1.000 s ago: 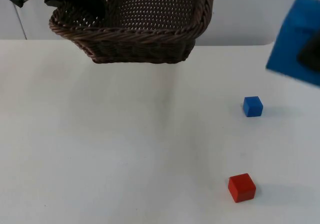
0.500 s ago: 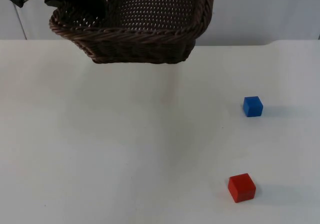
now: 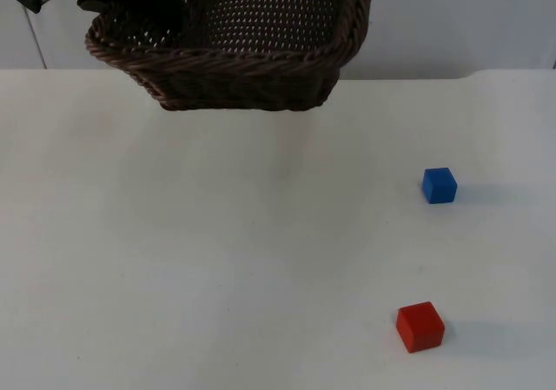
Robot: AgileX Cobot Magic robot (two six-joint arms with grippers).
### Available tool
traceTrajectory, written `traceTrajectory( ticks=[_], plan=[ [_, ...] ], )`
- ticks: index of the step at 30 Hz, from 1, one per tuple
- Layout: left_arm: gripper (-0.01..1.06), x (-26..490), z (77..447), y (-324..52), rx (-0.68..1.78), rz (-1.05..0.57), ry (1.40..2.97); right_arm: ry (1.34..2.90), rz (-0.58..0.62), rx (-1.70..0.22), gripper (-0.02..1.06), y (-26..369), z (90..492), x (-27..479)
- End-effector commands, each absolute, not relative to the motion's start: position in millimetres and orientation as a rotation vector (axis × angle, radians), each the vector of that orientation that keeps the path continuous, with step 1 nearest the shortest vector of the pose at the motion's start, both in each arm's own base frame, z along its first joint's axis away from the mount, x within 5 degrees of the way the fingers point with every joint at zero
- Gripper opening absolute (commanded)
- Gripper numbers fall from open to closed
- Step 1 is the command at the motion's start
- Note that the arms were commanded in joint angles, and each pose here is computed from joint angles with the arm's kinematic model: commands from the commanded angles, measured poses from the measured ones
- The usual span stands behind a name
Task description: Pick up the basket with the left hand and place the largest block into the basket with the right hand.
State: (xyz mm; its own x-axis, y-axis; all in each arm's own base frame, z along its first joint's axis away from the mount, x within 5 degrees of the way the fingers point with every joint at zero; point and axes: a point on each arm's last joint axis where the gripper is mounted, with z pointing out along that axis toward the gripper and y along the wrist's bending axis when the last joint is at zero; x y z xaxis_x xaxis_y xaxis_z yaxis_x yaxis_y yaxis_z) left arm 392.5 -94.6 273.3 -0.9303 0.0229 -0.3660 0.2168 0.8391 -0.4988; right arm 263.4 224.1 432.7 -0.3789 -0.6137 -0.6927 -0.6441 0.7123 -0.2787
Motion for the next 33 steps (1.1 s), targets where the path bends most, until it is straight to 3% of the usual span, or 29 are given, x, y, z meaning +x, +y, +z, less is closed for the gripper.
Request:
traceTrajectory(
  ticks=[1, 7, 19, 33],
  plan=[
    [0.0, 391, 281, -95, 0.157, -0.813, 2.642, 2.084, 0.104, -0.944, 0.0, 232, 428, 278],
    [0.0, 391, 281, -95, 0.158, -0.811, 2.642, 2.079, 0.055, -0.947, 0.0, 257, 410, 314],
    [0.0, 392, 282, -95, 0.152, -0.813, 2.635, 2.068, 0.089, -0.839, 0.0, 287, 399, 361],
    [0.0, 393, 282, -95, 0.143, -0.805, 2.62, 2.15, 0.236, -0.775, 0.0, 300, 341, 404]
  ],
)
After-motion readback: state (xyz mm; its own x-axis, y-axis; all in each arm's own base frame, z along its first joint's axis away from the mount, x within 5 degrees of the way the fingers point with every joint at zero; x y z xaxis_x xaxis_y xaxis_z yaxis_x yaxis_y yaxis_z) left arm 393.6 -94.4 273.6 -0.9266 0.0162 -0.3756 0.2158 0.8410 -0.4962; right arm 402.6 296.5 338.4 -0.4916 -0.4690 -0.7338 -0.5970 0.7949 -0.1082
